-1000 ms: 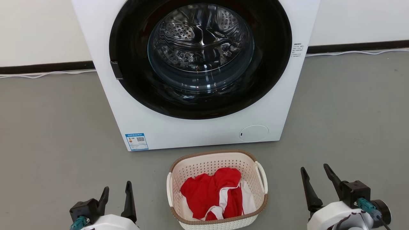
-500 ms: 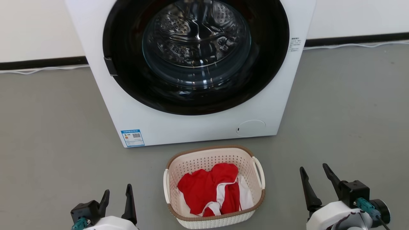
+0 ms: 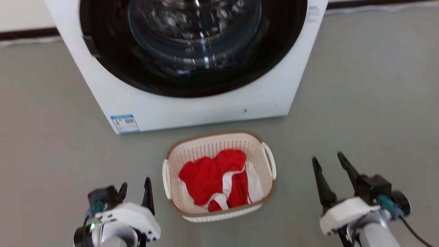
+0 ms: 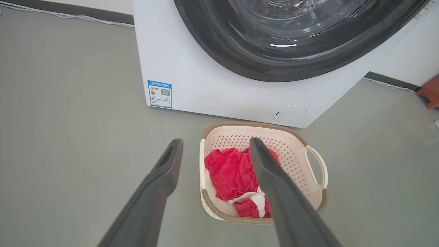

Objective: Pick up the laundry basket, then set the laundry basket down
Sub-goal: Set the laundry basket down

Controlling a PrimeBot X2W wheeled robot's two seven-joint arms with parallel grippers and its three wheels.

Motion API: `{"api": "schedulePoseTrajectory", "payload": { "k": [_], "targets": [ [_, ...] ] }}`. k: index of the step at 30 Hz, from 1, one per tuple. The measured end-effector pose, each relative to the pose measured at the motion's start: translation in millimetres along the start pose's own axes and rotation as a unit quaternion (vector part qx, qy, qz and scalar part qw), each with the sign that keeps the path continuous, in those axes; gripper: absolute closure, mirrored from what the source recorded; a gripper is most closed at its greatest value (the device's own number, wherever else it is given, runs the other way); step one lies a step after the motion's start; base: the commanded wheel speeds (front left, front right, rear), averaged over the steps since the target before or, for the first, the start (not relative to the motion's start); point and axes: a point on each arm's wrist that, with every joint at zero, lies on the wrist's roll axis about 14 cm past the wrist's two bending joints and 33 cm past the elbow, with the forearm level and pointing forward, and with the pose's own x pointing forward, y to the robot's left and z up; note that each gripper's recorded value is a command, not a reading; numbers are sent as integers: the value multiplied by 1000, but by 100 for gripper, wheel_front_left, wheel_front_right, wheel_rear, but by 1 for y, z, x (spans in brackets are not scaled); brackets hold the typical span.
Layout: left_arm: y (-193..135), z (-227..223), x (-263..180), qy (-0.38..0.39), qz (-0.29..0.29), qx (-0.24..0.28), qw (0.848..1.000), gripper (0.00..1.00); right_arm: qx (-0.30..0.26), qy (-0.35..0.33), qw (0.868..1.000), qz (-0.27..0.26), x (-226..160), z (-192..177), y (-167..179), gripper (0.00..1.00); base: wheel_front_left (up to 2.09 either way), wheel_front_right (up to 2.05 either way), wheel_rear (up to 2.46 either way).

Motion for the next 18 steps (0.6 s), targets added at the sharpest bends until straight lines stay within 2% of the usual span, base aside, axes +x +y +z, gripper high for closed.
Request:
{"api": "schedulePoseTrajectory", "payload": {
  "k": [8, 18],
  "targets": [
    [-8, -35, 42, 88, -4, 4, 996, 0, -1, 5, 1000, -1, 24, -4, -2, 0, 0, 0, 0],
    [-7, -91, 94, 191, 4, 22, 981, 0, -7, 26, 1000, -10, 54, -24, -12, 0, 0, 0, 0]
  ]
}}
